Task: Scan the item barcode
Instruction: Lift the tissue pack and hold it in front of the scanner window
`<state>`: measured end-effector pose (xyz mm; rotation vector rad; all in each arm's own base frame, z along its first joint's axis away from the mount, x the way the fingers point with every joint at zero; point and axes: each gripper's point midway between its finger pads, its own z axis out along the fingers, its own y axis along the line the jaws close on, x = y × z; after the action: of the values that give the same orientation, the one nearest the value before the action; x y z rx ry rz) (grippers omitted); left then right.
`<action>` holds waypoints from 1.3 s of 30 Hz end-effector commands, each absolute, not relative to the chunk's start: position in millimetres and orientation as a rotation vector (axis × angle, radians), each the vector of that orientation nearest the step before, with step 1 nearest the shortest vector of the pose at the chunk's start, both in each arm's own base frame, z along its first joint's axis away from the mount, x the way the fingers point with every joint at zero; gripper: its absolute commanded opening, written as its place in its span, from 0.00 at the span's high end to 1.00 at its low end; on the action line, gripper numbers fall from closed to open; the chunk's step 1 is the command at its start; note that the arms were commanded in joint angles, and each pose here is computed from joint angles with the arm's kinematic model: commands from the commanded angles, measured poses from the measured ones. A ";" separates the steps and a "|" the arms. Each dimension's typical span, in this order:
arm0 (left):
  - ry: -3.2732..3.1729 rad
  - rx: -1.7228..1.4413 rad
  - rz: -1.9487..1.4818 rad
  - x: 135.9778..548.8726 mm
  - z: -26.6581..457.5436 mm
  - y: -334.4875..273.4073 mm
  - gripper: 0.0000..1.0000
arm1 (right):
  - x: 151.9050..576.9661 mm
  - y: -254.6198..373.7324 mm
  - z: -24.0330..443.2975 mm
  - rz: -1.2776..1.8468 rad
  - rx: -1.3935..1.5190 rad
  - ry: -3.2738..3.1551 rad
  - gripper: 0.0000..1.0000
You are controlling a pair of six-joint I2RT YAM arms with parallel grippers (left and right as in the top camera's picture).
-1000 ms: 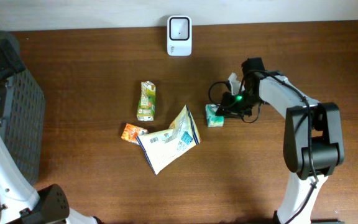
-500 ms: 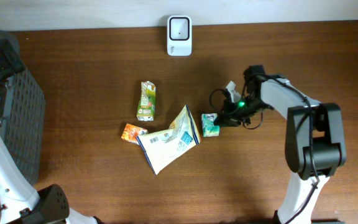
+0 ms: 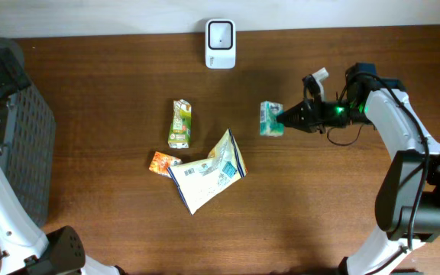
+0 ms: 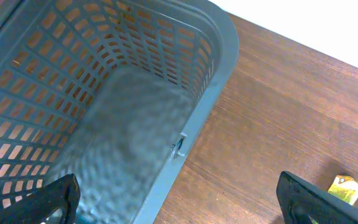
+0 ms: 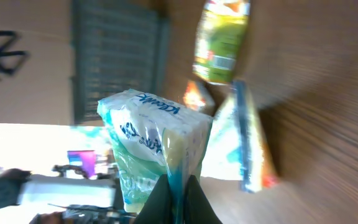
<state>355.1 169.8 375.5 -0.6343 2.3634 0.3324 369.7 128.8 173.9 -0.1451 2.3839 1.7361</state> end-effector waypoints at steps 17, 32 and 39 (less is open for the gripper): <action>2.361 -0.619 0.342 355.5 377.5 171.5 0.01 | 359.6 139.3 320.8 1.817 -0.379 2.008 0.96; 2.361 -0.619 0.342 355.5 377.5 171.5 0.01 | 430.5 142.1 264.2 0.370 -0.218 2.520 0.96; 2.361 -0.619 0.342 355.5 377.5 171.5 0.01 | 516.8 182.0 290.2 -0.248 -0.395 2.087 0.96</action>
<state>355.1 169.9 375.5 -0.6345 2.3633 0.3329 479.6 198.8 303.1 -0.3874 2.1794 0.1932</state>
